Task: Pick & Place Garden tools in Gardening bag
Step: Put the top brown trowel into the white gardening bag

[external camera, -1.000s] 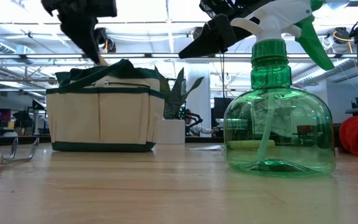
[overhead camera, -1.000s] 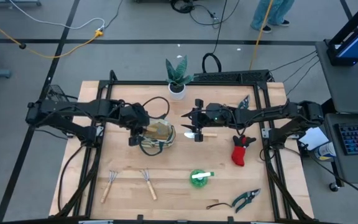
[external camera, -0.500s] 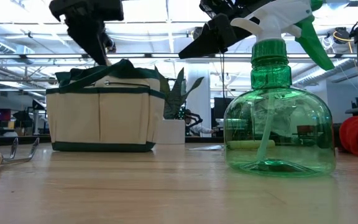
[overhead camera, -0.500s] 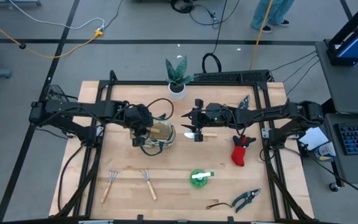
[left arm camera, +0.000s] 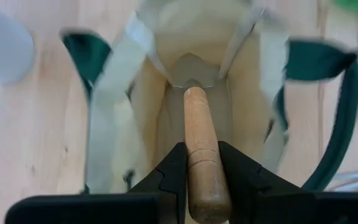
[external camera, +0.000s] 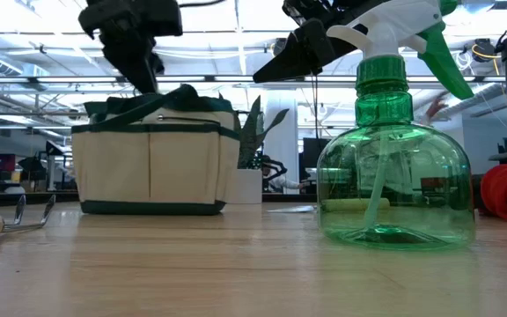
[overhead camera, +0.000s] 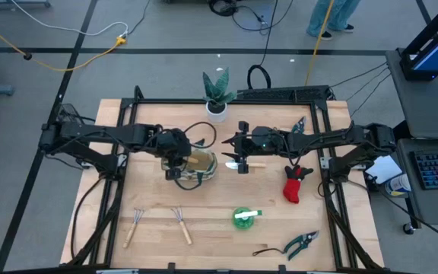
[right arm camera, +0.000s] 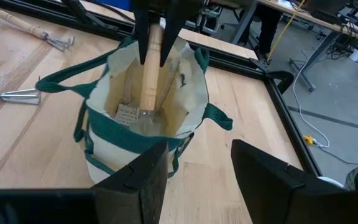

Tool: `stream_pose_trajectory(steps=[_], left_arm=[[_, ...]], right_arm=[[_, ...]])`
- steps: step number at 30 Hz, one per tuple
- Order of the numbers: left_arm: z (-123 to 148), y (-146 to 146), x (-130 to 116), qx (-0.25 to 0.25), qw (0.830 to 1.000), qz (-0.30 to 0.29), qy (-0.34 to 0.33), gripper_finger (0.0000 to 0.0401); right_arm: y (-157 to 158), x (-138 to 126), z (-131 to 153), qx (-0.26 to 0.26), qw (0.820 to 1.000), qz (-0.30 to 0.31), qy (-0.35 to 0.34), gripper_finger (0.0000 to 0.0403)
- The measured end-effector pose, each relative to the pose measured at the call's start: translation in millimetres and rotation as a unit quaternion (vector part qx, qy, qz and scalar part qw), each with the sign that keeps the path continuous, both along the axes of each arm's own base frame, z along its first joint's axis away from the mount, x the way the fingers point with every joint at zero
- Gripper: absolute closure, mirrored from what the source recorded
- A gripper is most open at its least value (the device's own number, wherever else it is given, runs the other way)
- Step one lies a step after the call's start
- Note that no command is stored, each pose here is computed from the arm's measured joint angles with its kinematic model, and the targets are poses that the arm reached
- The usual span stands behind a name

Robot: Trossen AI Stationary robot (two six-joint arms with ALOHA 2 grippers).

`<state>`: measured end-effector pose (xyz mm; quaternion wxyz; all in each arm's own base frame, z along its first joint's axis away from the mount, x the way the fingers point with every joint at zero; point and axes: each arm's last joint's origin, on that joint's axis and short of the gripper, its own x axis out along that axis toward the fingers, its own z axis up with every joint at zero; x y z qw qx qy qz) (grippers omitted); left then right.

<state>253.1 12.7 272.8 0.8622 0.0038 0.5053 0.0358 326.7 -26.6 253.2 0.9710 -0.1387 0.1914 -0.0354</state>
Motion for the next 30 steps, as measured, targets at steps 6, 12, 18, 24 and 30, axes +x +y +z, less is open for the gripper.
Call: stream_pose_trajectory(steps=[6,12,18,24,30], left_arm=[[-1.2,0.1,1.4,0.002,1.000,-0.004,0.000,0.0332],[-14.2,0.1,1.5,0.003,1.000,-0.005,-0.001,0.0332],[-25.1,0.1,1.5,0.003,1.000,-0.005,-0.007,0.0332],[-30.4,5.6,-0.3,0.004,1.000,0.004,-0.002,0.0332],[-32.3,13.8,-1.6,-0.001,1.000,0.018,0.000,0.0332]], right_arm=[[0.0,0.0,0.0,0.007,1.000,-0.003,-0.001,0.0232],[0.0,0.0,0.0,0.007,1.000,-0.003,-0.001,0.0232],[0.0,0.0,0.0,0.007,1.000,-0.003,-0.001,0.0232],[0.1,0.0,0.1,0.007,1.000,-0.002,-0.001,0.0232],[0.1,0.0,0.1,0.007,1.000,-0.002,-0.001,0.0232]])
